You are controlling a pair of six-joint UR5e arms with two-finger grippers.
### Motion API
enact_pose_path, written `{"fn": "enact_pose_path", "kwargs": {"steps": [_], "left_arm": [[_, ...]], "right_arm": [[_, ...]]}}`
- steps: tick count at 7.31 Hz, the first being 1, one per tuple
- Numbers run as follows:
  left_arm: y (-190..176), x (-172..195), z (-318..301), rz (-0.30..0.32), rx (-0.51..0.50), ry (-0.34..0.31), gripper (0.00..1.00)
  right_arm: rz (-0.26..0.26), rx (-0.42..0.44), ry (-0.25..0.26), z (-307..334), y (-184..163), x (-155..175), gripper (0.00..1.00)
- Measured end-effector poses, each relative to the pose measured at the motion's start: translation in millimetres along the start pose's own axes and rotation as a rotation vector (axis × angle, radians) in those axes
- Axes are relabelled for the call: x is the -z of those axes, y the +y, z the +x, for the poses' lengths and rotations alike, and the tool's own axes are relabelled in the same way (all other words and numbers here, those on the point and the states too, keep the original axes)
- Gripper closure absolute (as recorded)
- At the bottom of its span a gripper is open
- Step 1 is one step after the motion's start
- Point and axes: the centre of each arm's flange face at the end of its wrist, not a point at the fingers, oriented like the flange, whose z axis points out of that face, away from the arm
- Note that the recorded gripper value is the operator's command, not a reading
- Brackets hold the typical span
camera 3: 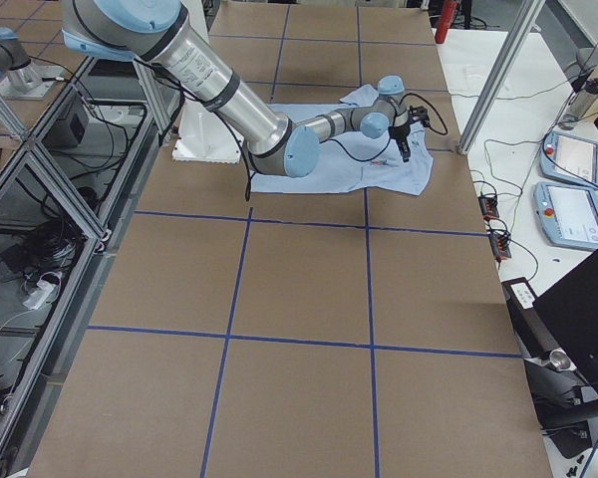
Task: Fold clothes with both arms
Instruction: 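Fold the grasped sleeve inward over the shirt body with the right gripper, then reach the left gripper to the other sleeve while the right gripper withdraws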
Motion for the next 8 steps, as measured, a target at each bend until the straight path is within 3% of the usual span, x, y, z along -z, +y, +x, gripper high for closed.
{"fn": "enact_pose_path", "kwargs": {"steps": [1,2,4,5,7,8], "left_arm": [[-10.5,3.3,6.7,0.018,0.070,0.003,0.00],[-24.0,0.5,24.4,0.043,0.141,0.017,0.00],[-47.6,-36.4,94.5,0.058,0.268,0.078,0.00],[-58.3,-59.4,144.6,0.063,0.333,0.087,0.00],[-68.8,-99.0,245.2,0.083,0.462,0.081,0.00],[-69.3,-122.8,284.8,0.090,0.507,0.065,0.01]], "right_arm": [[-0.019,-0.011,-0.024,-4.2,-0.8,8.2,0.00],[-0.081,-0.034,-0.041,-6.0,-2.4,22.2,0.00],[-0.242,-0.108,-0.011,6.6,-1.1,68.9,0.00],[-0.290,-0.151,0.004,40.0,9.5,95.7,0.00],[-0.331,-0.214,-0.023,146.1,35.9,140.5,0.00],[-0.344,-0.200,-0.039,186.7,49.2,150.8,0.00]]}}
